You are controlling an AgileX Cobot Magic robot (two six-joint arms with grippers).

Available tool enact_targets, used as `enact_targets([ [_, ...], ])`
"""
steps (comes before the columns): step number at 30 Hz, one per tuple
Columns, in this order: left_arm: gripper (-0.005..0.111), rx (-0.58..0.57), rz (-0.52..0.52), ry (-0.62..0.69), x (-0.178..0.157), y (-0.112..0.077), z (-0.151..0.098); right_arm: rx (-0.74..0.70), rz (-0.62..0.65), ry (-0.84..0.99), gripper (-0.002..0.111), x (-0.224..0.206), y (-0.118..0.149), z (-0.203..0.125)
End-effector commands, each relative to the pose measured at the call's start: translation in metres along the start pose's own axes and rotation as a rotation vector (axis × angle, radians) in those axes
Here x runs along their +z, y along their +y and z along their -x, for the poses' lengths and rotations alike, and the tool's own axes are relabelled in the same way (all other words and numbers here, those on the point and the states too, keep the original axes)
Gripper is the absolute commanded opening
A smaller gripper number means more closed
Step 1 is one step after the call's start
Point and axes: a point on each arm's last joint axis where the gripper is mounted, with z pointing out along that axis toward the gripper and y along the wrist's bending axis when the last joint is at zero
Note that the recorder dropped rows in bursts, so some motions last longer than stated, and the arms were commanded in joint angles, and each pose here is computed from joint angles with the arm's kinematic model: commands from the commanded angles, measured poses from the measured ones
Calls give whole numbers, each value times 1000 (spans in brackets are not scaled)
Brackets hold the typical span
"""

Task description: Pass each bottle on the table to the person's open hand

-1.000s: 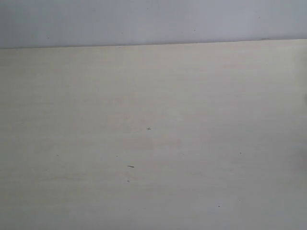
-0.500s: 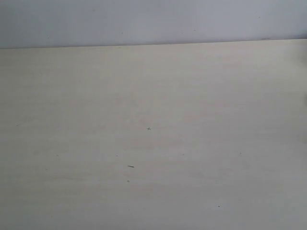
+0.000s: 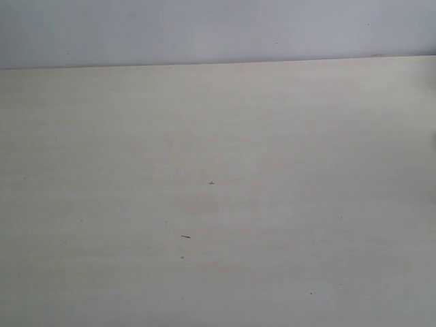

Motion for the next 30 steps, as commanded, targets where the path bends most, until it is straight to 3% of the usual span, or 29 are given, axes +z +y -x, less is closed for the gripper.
enact_targets([
  [1,0,-2,3,-1,0,0,-1,-2,-6,0,0,1,-1,-1],
  [20,0,-2,3,-1,0,0,-1,-2,-3,7,0,1,0,-1],
  [22,0,-2,3,-1,0,0,-1,7,-53,-8,0,-1,-3,-1],
  [26,0,-2,3,-1,0,0,-1,46,-315,-50,0,-3,-19,2],
  [30,0,-2,3,-1,0,0,-1,8,-567,-284,0,-8,-37,7],
])
